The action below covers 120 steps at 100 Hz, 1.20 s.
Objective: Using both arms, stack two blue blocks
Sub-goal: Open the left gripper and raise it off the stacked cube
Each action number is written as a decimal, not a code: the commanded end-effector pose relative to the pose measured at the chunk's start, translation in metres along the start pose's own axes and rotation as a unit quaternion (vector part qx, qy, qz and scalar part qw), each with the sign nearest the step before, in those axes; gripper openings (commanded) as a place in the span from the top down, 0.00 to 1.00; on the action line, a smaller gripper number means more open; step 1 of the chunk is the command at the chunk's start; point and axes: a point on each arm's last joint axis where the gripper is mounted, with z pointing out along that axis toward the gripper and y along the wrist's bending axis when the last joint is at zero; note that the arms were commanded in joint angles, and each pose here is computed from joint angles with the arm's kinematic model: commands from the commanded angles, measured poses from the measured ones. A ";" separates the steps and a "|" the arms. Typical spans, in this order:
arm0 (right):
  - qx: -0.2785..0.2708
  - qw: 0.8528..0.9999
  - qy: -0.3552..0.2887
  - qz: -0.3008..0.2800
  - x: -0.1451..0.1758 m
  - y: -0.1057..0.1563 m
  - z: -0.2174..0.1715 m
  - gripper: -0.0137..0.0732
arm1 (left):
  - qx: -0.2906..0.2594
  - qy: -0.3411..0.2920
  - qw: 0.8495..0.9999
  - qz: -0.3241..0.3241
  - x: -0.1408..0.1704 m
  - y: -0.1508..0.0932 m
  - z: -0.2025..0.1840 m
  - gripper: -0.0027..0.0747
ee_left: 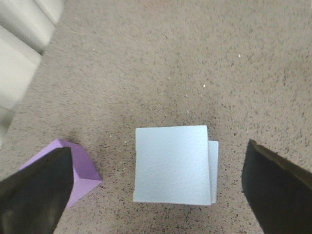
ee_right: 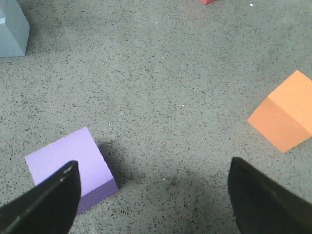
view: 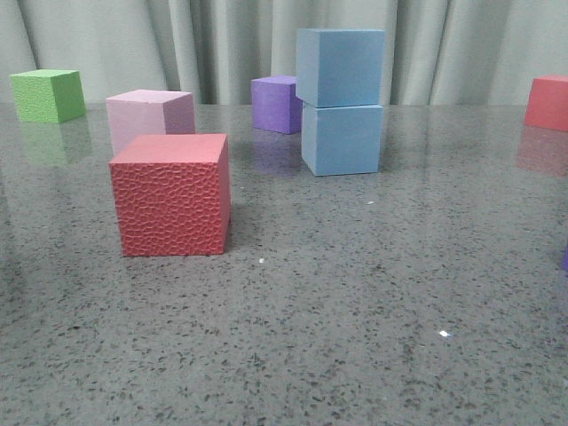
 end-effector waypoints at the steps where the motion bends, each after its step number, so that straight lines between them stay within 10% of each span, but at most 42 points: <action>1: -0.001 0.999 -0.046 -0.003 -0.011 0.000 -0.005 0.14 | -0.031 -0.056 0.998 -0.021 -0.013 0.000 -0.057 0.10; 62: 0.000 0.999 -0.044 -0.003 -0.011 0.000 -0.005 0.14 | -0.176 -0.084 0.946 -0.260 0.077 0.091 -0.166 0.14; 120: 0.000 0.999 -0.044 -0.003 -0.011 0.000 -0.005 0.14 | -0.253 -0.085 0.911 -0.315 0.114 0.067 -0.252 0.14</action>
